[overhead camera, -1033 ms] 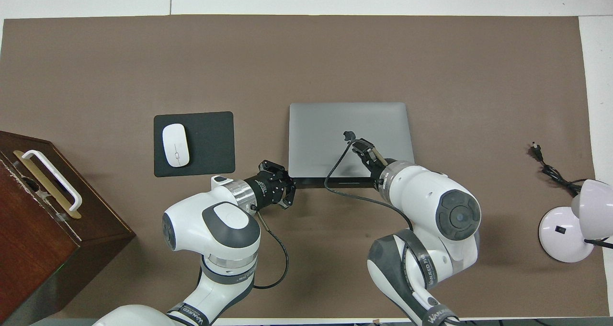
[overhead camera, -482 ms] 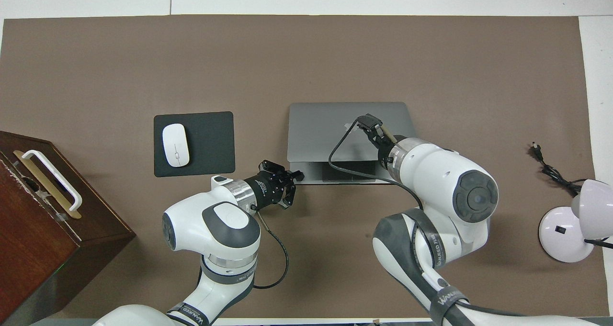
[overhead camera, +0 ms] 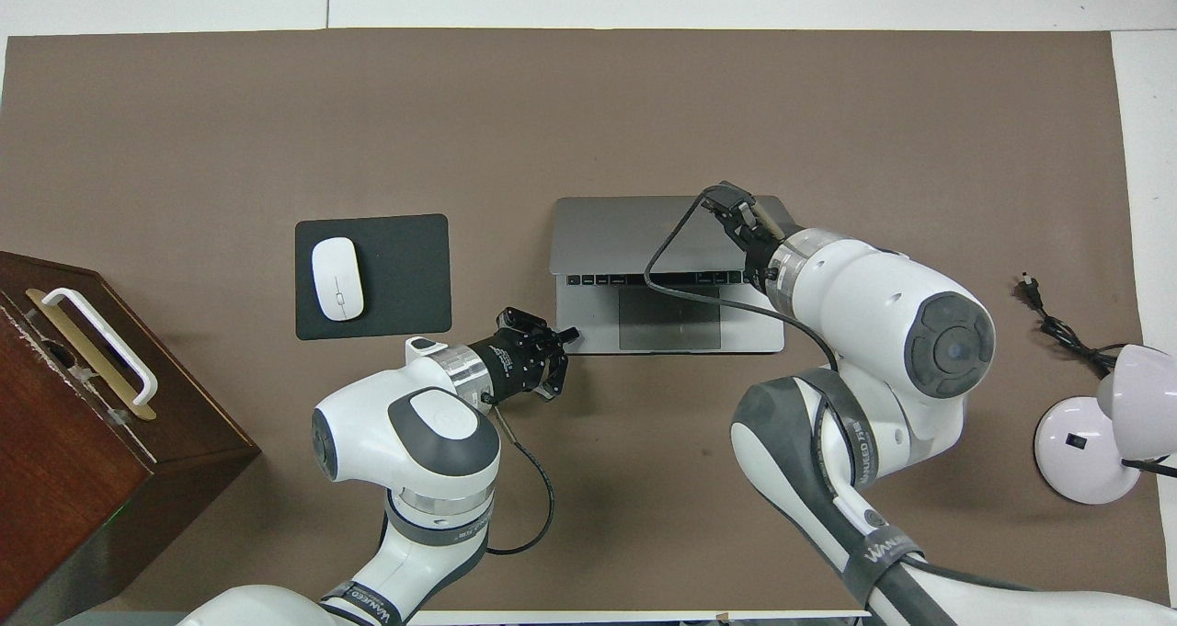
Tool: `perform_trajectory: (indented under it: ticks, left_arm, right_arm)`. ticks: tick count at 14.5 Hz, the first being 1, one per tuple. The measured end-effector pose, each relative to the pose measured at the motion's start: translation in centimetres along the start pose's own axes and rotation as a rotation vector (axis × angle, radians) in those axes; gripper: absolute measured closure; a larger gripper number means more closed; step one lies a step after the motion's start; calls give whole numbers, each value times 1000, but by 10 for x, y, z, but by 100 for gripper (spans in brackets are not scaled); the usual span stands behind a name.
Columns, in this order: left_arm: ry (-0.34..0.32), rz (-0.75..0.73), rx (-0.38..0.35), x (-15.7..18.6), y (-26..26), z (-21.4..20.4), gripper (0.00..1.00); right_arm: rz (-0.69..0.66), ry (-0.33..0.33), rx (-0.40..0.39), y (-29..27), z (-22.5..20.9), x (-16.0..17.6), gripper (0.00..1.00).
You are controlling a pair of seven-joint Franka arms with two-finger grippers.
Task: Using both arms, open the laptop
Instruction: 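Lift the laptop lid upward and back with the right gripper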
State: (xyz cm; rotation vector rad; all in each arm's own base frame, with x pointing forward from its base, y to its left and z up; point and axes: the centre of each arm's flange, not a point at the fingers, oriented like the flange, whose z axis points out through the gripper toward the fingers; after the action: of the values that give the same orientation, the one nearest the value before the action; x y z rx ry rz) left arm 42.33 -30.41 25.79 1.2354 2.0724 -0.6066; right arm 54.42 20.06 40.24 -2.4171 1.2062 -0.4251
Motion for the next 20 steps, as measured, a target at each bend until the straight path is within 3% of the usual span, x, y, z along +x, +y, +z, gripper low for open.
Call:
perform_trajectory:
  ticks: [20]
  left_arm:
    - [0, 1, 0, 0, 0, 0, 99]
  right_arm:
    - [-159, 38, -21, -42, -38, 80, 0]
